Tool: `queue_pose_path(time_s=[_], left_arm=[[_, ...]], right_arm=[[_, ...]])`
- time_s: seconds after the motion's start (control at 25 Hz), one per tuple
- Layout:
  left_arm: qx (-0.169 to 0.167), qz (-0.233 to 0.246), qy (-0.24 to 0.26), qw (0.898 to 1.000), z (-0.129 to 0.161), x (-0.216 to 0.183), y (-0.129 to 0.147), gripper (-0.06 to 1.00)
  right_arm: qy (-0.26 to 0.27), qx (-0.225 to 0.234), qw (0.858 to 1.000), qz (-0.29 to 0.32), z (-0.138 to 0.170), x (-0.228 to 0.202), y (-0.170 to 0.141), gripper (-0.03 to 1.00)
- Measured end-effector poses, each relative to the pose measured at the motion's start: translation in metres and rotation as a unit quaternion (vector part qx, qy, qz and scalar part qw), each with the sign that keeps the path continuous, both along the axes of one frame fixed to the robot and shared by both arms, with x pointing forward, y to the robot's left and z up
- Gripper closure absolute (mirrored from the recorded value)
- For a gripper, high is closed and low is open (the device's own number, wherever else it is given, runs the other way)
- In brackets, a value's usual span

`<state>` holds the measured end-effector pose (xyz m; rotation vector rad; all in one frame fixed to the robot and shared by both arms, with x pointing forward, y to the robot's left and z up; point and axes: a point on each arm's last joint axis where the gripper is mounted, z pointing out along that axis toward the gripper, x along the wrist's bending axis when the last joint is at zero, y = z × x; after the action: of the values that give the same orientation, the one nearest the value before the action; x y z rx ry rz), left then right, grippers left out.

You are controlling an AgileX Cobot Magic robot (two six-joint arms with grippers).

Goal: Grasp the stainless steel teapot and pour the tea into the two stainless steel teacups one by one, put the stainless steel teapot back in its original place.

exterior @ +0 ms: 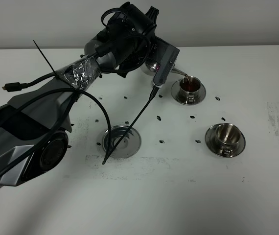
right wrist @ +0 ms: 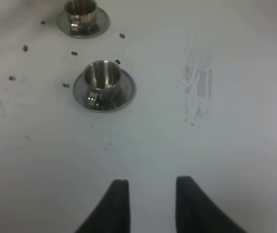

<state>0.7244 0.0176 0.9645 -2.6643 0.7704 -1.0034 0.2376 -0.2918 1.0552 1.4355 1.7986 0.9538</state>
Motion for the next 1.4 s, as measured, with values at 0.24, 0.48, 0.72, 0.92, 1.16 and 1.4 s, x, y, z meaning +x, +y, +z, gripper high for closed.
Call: queue_pose_path(time_s=[0.24,0.48,0.72,0.92,1.16,1.4], left_arm=[[-0.001,-0.001,-0.001,1.0,0.0001,0.0002,-0.0002,0.77],[-0.001,-0.001,-0.002,1.0,0.0002,0.0003,-0.0002,0.77],[0.002,-0.001,-0.004,1.0,0.0005,0.0005,0.0002,0.77],[0.002,-0.001,-0.004,1.0,0.0005,0.0005,0.0002,0.77],[0.002,-0.001,-0.004,1.0,0.0005,0.0005,0.0001,0.77],[-0.008,0.011,-0.004,1.0,0.0004,0.0005,0.0002,0.77]], right_arm=[[0.0,0.0,1.0,0.0,0.0,0.0,0.0,0.74],[0.0,0.0,1.0,0.0,0.0,0.0,-0.0001,0.74],[0.0,0.0,1.0,0.0,0.0,0.0,-0.0001,0.74],[0.0,0.0,1.0,0.0,0.0,0.0,-0.0001,0.74],[0.0,0.0,1.0,0.0,0.0,0.0,-0.0001,0.74],[0.0,0.0,1.0,0.0,0.0,0.0,-0.0001,0.74]])
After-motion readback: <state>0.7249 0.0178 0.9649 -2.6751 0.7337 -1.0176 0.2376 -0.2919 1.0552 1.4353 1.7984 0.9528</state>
